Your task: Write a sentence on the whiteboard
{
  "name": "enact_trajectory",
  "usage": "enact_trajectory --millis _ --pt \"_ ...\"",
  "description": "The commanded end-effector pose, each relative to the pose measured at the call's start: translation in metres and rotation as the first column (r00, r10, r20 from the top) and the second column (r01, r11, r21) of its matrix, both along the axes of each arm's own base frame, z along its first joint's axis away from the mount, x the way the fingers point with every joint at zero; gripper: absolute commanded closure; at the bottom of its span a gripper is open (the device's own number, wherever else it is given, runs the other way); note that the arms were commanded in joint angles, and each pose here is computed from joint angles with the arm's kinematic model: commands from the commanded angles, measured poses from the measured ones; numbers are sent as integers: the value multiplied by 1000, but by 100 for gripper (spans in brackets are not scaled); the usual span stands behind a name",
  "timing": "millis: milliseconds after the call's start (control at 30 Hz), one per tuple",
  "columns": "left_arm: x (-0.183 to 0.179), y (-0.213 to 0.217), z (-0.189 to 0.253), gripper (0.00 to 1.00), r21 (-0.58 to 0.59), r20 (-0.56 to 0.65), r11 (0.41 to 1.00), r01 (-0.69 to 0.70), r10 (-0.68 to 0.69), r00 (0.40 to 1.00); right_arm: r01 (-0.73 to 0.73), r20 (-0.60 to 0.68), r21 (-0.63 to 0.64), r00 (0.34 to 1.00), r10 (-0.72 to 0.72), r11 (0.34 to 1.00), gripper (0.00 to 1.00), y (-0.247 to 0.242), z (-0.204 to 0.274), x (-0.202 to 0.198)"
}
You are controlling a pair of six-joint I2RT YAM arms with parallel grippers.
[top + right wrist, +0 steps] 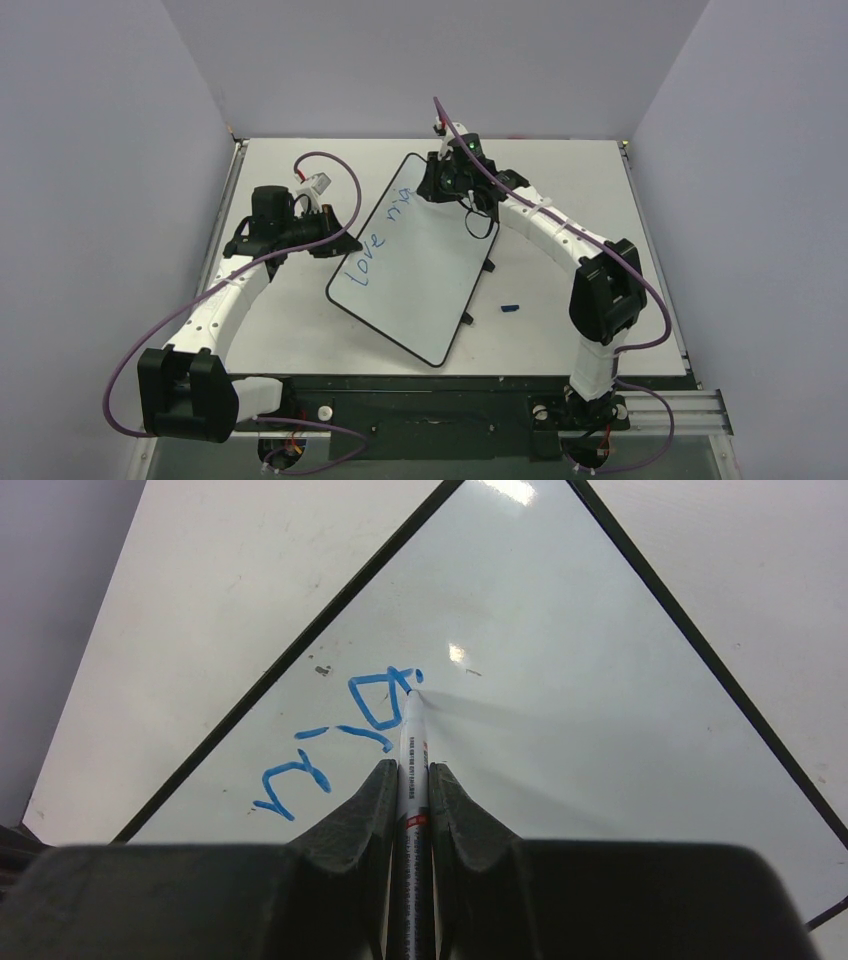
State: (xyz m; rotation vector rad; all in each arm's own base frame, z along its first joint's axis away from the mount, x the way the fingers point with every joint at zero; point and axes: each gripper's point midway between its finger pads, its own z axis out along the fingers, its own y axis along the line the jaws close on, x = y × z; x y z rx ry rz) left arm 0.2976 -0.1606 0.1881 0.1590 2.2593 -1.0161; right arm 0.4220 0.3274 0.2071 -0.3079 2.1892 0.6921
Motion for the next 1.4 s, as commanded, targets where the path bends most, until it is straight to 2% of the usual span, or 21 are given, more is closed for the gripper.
enact_trajectory --millis 0,200,1067,1367 --pt "7 -10 31 100 7 165 997 81 -81 983 5 -6 -19 1000 -5 1000 100 -8 -3 -9" --pt "6 -11 31 100 7 166 997 83 -83 983 19 2 -19 1000 -19 1000 100 -13 0 -4" --pt "7 -9 28 100 22 163 997 74 -77 984 31 125 84 991 -41 996 100 -9 71 21" --pt "7 -10 28 100 23 162 997 79 -82 983 22 104 91 994 -32 996 100 2 63 33"
